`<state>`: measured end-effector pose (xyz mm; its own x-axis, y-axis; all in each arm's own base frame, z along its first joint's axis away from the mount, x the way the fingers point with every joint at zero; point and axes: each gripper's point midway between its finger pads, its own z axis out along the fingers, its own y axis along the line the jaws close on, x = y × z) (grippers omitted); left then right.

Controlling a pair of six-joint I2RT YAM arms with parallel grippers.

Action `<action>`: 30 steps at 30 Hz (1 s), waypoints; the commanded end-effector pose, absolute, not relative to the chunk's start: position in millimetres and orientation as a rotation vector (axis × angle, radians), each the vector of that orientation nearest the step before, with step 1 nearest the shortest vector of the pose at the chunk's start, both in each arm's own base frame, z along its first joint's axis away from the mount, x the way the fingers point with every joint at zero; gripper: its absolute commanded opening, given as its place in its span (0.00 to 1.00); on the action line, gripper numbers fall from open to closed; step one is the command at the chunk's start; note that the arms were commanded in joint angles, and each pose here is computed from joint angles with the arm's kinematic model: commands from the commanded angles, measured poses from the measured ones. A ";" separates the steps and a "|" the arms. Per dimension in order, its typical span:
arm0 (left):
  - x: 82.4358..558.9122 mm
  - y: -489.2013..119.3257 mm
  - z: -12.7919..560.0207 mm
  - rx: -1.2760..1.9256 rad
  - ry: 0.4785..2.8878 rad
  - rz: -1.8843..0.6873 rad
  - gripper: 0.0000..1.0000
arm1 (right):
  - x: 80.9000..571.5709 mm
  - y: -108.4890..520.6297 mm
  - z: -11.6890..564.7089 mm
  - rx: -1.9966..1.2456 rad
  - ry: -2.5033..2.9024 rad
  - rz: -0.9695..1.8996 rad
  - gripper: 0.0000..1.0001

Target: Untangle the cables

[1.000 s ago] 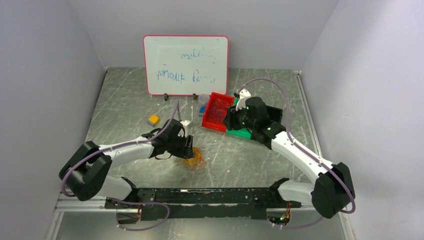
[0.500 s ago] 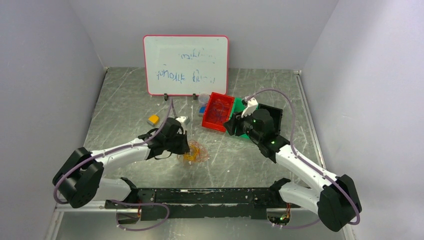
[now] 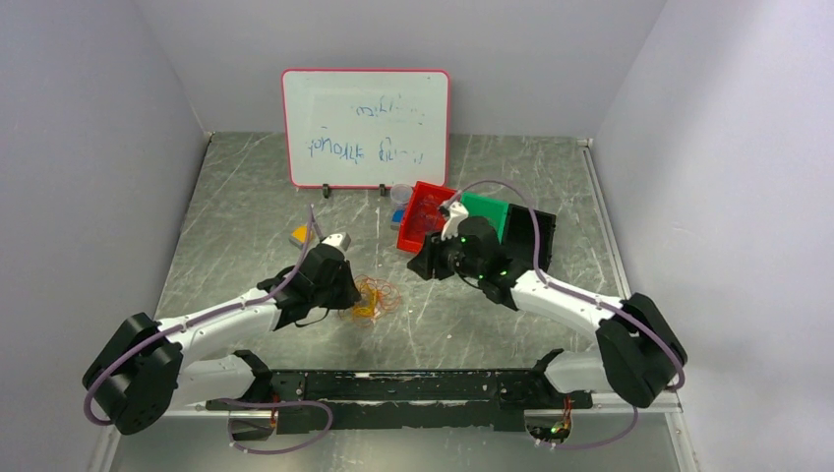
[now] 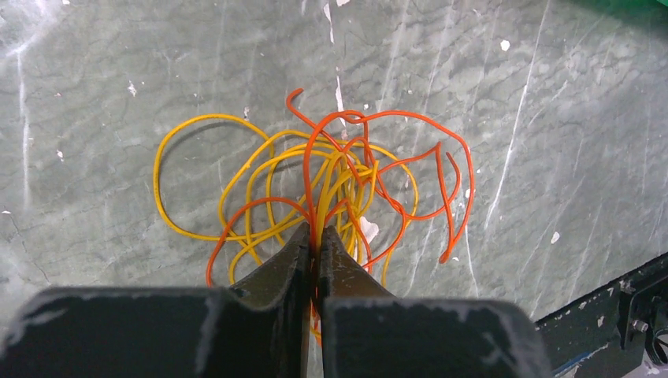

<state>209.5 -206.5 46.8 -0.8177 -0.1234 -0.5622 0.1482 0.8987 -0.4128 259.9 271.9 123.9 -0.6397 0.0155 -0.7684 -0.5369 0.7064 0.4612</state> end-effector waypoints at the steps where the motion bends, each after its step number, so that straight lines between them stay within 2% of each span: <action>1: 214.6 -207.9 48.8 0.000 2.438 -0.589 0.07 | 258.2 298.2 125.9 -0.359 2.120 0.954 0.45; 9: 212.3 -208.4 43.7 0.008 2.447 -0.592 0.07 | 246.5 325.5 107.6 -0.386 2.192 0.934 0.45; 12: 213.4 -208.4 43.7 -0.002 2.449 -0.588 0.07 | 248.3 318.9 103.1 -0.223 2.253 0.826 0.47; 17: 213.3 -210.1 42.4 -0.001 2.447 -0.600 0.07 | 229.3 332.2 110.8 -0.082 2.213 0.899 0.48; 23: 215.0 -210.1 39.8 0.000 2.451 -0.587 0.07 | 230.8 326.4 113.5 0.082 2.179 0.866 0.51; 30: 215.5 -215.0 39.5 0.018 2.450 -0.611 0.07 | 227.4 336.7 102.0 0.104 2.210 0.854 0.52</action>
